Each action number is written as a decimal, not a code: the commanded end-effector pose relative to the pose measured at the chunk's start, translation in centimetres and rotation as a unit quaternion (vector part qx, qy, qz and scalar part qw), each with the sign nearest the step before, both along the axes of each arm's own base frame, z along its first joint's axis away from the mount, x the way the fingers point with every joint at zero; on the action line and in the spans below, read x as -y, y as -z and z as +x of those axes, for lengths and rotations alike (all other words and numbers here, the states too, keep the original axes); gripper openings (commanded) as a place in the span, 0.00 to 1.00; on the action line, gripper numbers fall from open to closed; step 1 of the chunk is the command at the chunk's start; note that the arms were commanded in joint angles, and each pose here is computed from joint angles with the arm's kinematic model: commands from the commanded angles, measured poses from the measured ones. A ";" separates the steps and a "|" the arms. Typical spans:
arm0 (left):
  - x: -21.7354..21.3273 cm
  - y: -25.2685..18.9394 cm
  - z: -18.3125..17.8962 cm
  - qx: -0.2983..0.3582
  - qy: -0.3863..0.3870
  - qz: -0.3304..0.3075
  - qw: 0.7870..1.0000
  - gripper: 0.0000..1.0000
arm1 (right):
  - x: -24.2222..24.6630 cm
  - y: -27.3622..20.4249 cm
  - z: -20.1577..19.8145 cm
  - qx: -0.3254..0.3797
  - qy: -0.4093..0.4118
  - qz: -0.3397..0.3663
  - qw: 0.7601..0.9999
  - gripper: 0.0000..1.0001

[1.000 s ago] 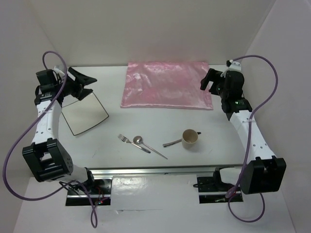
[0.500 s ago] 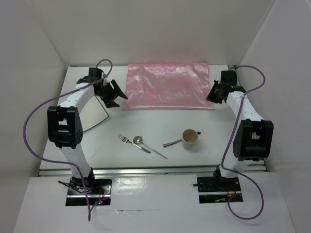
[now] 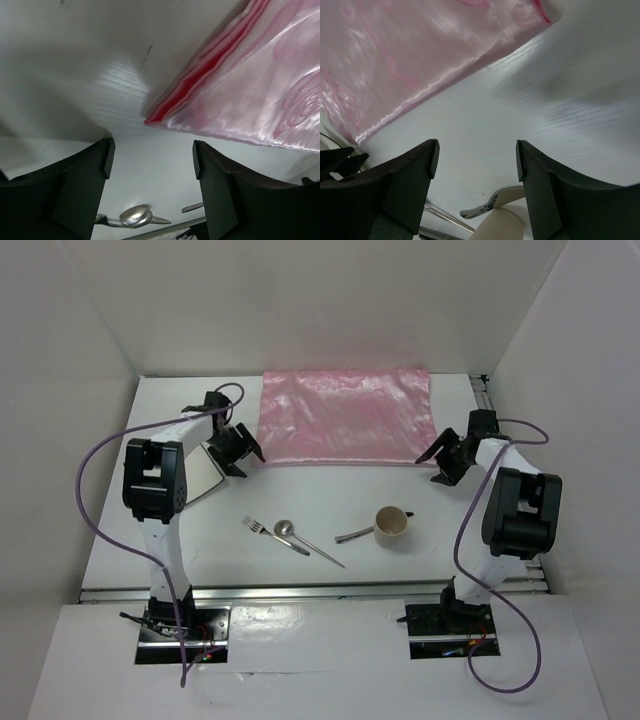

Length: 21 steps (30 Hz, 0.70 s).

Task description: Set the dinner table for one person

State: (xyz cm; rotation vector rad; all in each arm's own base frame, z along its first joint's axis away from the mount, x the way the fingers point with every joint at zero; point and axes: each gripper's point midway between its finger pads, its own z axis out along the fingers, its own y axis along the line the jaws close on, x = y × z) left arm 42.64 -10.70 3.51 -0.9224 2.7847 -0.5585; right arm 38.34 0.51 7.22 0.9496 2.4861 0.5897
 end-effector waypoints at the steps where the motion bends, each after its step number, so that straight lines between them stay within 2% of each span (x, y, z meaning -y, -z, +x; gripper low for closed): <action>1: 0.4 0.0 2.2 0.016 -0.015 0.012 1.000 0.81 | 0.1 1.0 1.0 -0.006 0.032 0.026 0.999 0.74; 4: 0.5 0.4 3.3 0.018 -0.019 0.010 1.000 0.77 | 0.5 1.0 1.9 0.001 0.049 0.024 0.999 0.74; 7: 1.0 0.5 4.2 0.024 -0.014 0.009 1.000 0.56 | 1.3 2.2 2.8 -0.005 0.072 0.025 0.997 0.73; 8: 1.0 1.0 4.2 0.019 -0.014 0.010 1.000 0.47 | 1.4 2.8 3.4 -0.007 0.072 0.025 0.997 0.72; 9: 1.2 0.9 4.1 0.018 -0.012 0.003 1.000 0.28 | 2.1 2.5 4.1 -0.002 0.083 0.022 0.996 0.72; 12: 1.2 0.9 4.1 0.018 -0.012 0.003 1.000 0.03 | 2.7 3.7 4.9 -0.013 0.088 0.024 0.996 0.72; 13: 1.2 0.9 4.1 0.018 -0.012 0.003 1.000 0.00 | 2.9 3.5 5.5 -0.008 0.087 0.023 0.996 0.72; 16: 1.3 0.0 4.1 0.022 -0.016 0.001 1.000 0.00 | 4.0 4.1 6.9 -0.009 0.102 0.015 0.995 0.68; 18: 0.8 -0.5 4.3 0.027 -0.022 0.001 0.999 0.00 | 4.4 4.8 7.3 -0.010 0.107 0.006 0.994 0.57; 19: 0.8 -1.7 4.9 0.047 -0.016 0.001 0.999 0.00 | 4.6 4.1 8.2 0.004 0.111 0.007 0.994 0.41; 20: 0.9 -2.1 5.0 0.048 -0.010 -0.002 0.999 0.00 | 4.7 4.4 8.3 0.004 0.111 0.007 0.994 0.10; 21: 0.5 -3.2 5.5 0.066 -0.003 0.000 0.998 0.00 | 4.8 3.9 8.8 0.011 0.111 0.006 0.994 0.00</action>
